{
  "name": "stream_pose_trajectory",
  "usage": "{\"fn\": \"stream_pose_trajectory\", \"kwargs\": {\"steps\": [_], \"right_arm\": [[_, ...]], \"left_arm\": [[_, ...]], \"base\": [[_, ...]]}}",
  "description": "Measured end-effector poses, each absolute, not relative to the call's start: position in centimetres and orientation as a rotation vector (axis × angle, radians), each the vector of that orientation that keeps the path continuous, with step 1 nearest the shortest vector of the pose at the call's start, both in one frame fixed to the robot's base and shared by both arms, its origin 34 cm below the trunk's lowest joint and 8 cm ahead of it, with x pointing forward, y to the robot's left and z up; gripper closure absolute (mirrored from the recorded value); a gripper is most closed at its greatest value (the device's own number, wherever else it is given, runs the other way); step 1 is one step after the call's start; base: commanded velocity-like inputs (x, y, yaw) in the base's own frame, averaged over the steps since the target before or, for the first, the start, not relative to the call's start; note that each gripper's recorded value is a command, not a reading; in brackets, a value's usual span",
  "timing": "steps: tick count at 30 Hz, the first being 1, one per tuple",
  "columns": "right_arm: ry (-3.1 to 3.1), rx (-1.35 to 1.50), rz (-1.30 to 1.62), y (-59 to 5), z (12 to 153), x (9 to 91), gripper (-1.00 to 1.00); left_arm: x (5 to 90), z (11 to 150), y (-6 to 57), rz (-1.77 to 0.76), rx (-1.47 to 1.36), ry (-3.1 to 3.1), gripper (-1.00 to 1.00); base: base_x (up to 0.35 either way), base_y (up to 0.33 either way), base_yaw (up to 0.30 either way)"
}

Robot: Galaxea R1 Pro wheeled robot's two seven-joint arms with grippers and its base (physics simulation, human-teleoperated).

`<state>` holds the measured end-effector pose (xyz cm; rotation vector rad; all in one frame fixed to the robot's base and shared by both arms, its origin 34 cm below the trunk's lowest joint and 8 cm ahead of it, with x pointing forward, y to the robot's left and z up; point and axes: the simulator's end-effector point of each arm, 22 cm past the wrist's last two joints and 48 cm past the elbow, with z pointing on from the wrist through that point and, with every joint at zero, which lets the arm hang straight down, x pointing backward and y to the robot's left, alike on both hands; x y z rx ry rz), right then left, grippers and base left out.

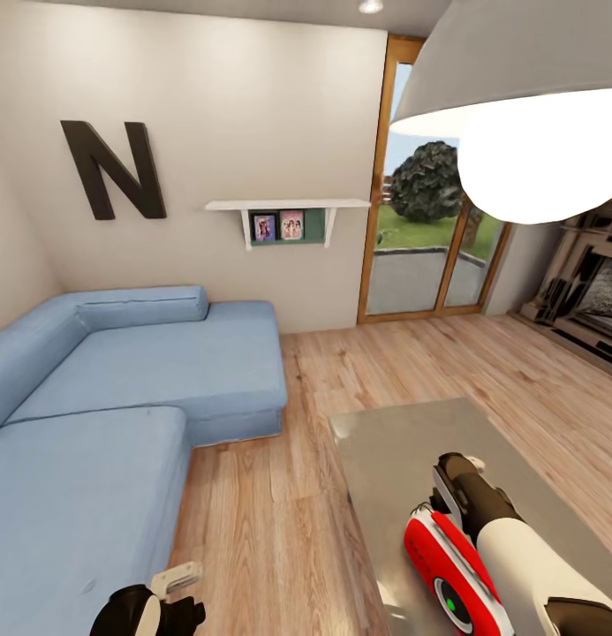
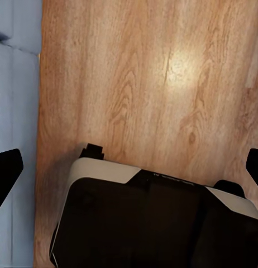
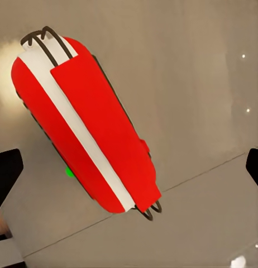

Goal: Turn on the radio receiver that's on the table in the living room.

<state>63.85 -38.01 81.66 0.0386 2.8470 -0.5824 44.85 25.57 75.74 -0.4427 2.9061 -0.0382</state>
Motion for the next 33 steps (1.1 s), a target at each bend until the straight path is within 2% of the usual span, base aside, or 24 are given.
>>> {"fn": "stream_pose_trajectory", "kwargs": {"steps": [33], "right_arm": [[2.848, 0.038, -0.591, -38.1, 83.5, 62.8, -1.0]], "left_arm": [[43.7, 77.6, 25.5, -0.04, -0.443, 2.909, -1.0]], "base": [[0.0, 0.0, 0.0]]}}
